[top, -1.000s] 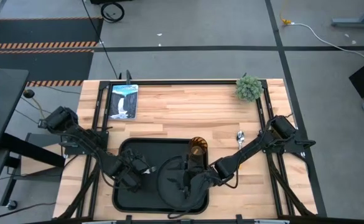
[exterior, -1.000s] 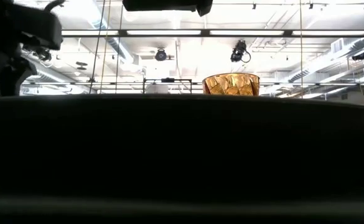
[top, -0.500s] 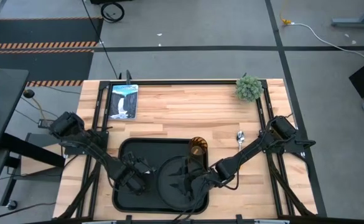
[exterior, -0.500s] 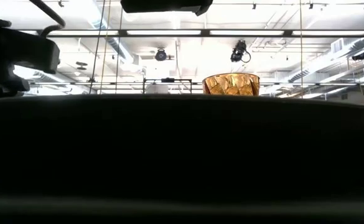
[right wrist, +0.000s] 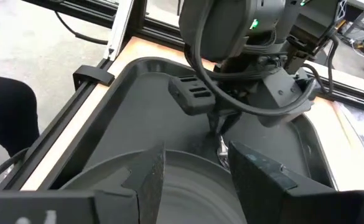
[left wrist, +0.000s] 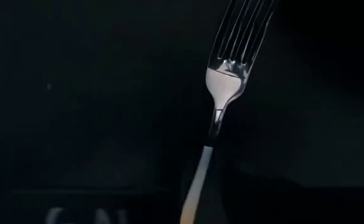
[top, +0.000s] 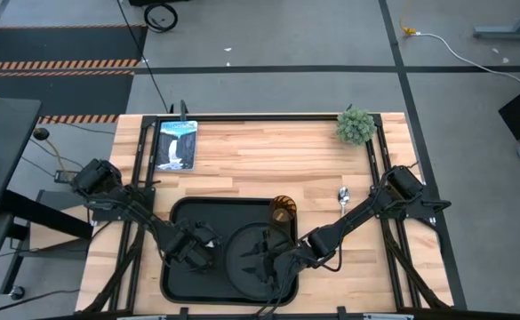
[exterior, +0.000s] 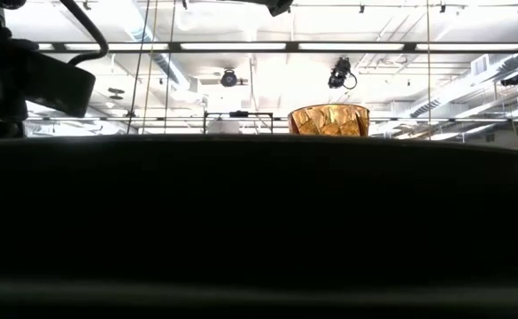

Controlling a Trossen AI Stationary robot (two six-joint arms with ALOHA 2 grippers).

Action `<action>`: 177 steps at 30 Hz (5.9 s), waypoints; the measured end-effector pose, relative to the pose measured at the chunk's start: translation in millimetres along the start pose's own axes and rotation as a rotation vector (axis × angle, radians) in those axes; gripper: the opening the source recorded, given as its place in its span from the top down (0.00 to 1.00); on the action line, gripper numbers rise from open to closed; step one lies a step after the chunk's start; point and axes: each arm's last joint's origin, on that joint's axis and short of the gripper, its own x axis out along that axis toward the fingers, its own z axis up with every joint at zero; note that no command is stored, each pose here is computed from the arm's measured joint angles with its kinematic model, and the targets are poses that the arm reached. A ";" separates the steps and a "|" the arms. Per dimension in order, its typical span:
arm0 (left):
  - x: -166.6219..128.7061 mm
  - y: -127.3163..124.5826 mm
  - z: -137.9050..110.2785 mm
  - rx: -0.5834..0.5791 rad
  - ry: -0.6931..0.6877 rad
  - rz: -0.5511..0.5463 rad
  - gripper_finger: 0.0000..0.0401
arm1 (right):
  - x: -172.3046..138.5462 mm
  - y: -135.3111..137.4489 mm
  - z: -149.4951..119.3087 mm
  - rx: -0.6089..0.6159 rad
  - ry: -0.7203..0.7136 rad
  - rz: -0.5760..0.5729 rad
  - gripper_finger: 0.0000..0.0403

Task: Pick and place plate/cup/fork/spoon on tray
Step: Put the orange fork beside the black plate on the black tray, then put the orange spoon beside the fork on the black tray

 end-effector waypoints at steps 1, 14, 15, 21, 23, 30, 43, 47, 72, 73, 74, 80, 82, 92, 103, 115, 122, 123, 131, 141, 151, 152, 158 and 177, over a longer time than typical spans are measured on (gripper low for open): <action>0.0 0.0 0.2 -0.024 0.001 -0.001 0.81 | 0.0 0.0 0.0 -0.001 0.000 0.000 0.55; 1.3 -1.6 2.6 -0.462 0.015 -0.027 0.94 | -1.3 4.8 3.6 0.032 -0.037 0.093 0.55; 1.3 -1.7 2.2 -0.485 0.009 -0.026 0.94 | -1.3 4.8 3.6 0.031 -0.037 0.093 0.55; -8.9 -6.1 6.2 -0.574 -0.021 -0.003 0.95 | -1.3 5.4 3.2 0.004 -0.035 0.118 0.55; -16.0 -12.4 10.2 -0.601 -0.048 -0.029 0.96 | -1.3 5.5 3.1 -0.013 -0.036 0.121 0.55; -32.8 -25.0 16.1 -0.681 -0.109 -0.081 0.95 | -1.4 6.4 2.9 -0.035 -0.037 0.149 0.55; -8.5 -43.2 -13.0 -0.790 -0.139 -0.090 0.96 | -1.6 7.1 2.7 -0.044 -0.036 0.164 0.55; -5.5 -43.8 -15.4 -0.803 -0.165 -0.085 0.95 | -1.6 7.1 2.8 -0.047 -0.037 0.165 0.55; -19.9 -40.6 -14.5 -0.661 -0.205 -0.097 0.77 | -27.9 5.9 -4.9 -0.073 0.195 0.186 0.55; -22.9 -42.0 -13.0 -0.632 -0.227 -0.102 0.77 | -33.8 7.6 -4.3 -0.074 0.216 0.191 0.55; -26.5 -44.2 -11.4 -0.595 -0.250 -0.109 0.78 | -39.9 9.4 -3.4 -0.074 0.232 0.197 0.55; -53.1 -65.2 -0.5 -0.233 -0.341 -0.160 0.78 | -77.8 16.5 -11.7 -0.056 0.380 0.137 0.55; -61.0 -71.8 2.5 -0.128 -0.369 -0.179 0.78 | -93.3 13.0 -17.1 -0.003 0.456 0.085 0.55; -91.2 -87.0 21.4 0.228 -0.551 -0.133 0.78 | -167.0 -29.0 -75.8 0.465 0.725 -0.350 0.56; -91.1 -83.7 37.6 0.435 -0.573 -0.047 0.78 | -194.3 -82.8 -166.3 0.917 0.950 -0.726 0.57; -88.8 -79.1 50.5 0.501 -0.575 0.002 0.78 | -170.5 -92.0 -178.8 1.058 0.969 -0.722 0.50; -88.3 -79.5 48.2 0.517 -0.539 -0.019 0.78 | -164.6 -91.4 -182.5 1.106 1.019 -0.713 0.53; -88.2 -79.5 47.9 0.520 -0.532 -0.024 0.78 | -164.0 -91.1 -183.1 1.106 1.027 -0.714 0.53; -87.7 -79.6 47.4 0.525 -0.512 -0.036 0.78 | -156.4 -91.7 -188.1 1.110 1.088 -0.690 0.60; -87.2 -80.1 46.1 0.508 -0.473 -0.072 0.78 | -150.8 -100.9 -187.6 1.113 1.131 -0.586 0.87; -87.2 -80.1 46.0 0.504 -0.471 -0.074 0.78 | -152.7 -103.6 -187.2 1.073 1.144 -0.556 0.90; -87.2 -80.1 46.0 0.504 -0.471 -0.074 0.78 | -154.6 -104.1 -186.9 1.074 1.145 -0.557 0.90; -87.2 -80.1 46.0 0.502 -0.471 -0.074 0.78 | -164.3 -101.2 -180.0 1.064 1.130 -0.514 0.89; -95.5 -89.2 58.6 0.341 -0.724 -0.076 0.67 | -195.2 -51.1 -82.7 0.777 0.476 -0.122 0.89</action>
